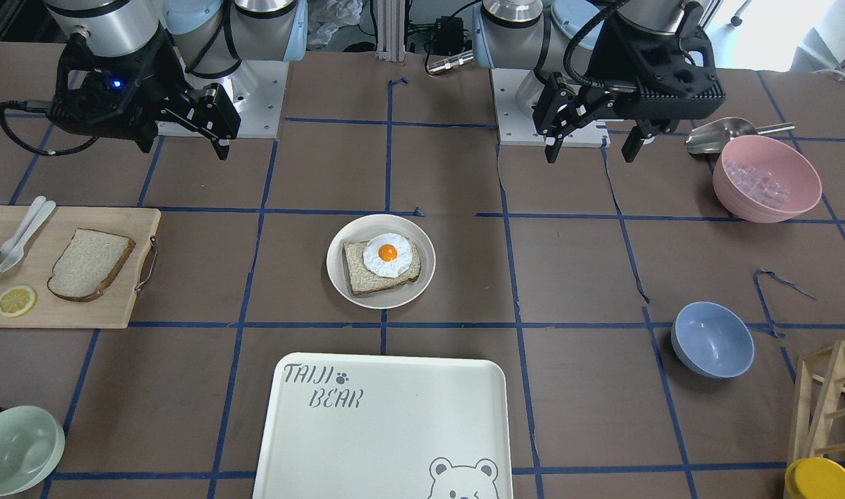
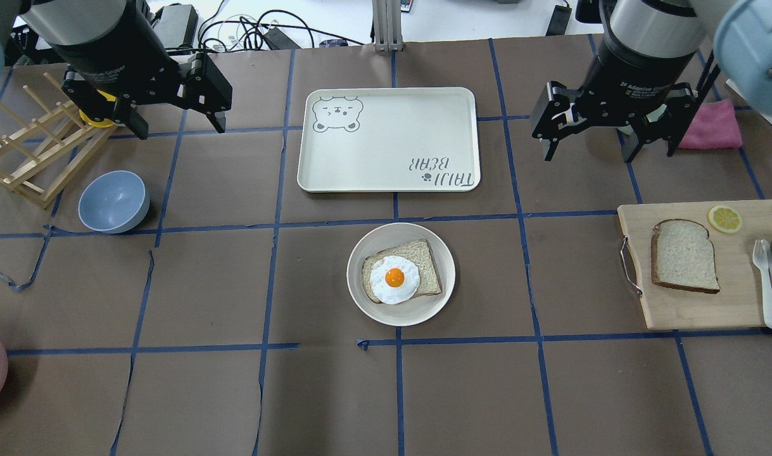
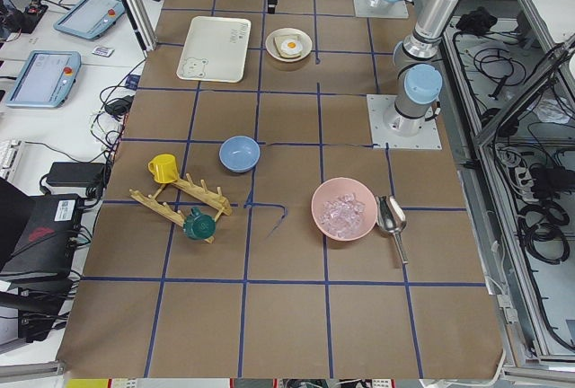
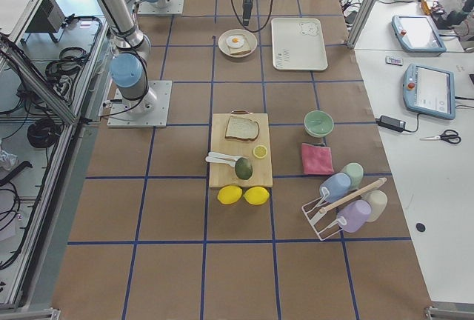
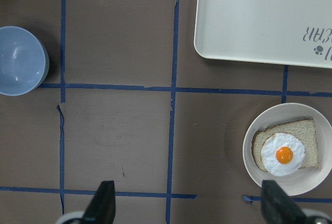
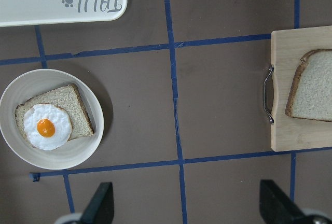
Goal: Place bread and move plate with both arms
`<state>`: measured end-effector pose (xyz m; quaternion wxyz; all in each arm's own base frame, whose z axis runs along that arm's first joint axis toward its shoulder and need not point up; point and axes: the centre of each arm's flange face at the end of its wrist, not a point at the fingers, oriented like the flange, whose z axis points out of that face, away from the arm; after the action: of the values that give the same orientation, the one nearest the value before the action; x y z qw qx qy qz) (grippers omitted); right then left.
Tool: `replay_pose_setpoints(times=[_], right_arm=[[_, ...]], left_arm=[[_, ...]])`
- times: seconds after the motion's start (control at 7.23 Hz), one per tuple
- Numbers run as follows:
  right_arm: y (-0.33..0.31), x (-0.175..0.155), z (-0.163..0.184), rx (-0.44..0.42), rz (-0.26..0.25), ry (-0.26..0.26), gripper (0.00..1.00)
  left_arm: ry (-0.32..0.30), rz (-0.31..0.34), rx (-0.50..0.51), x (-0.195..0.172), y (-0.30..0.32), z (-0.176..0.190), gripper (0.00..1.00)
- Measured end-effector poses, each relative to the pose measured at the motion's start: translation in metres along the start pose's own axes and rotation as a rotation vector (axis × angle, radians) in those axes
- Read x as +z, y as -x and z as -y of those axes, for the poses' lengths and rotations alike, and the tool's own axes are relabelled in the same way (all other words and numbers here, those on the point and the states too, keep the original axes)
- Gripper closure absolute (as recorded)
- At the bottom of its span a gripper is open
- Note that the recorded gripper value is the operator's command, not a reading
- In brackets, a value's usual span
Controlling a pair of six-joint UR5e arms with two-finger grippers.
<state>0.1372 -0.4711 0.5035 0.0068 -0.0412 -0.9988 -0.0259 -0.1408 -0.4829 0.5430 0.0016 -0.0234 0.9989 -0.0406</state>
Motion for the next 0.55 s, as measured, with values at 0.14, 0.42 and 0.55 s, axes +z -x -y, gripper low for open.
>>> replay_pose_setpoints(times=[0.14,0.42,0.55], right_arm=[[0.0001,-0.0001,0.0001,0.0,0.002,-0.001,0.0],[0.0,0.0002,0.0006,0.001,0.004,-0.001,0.0],[-0.0001,0.001,0.0012,0.0,0.002,0.0,0.0]], left_arm=[[0.0,0.0,0.0,0.0002,0.0,0.0,0.0],[0.001,0.0,0.0,0.0003,-0.0002,-0.0001,0.0],[0.0,0.0,0.0,0.0002,-0.0002,0.0,0.0]])
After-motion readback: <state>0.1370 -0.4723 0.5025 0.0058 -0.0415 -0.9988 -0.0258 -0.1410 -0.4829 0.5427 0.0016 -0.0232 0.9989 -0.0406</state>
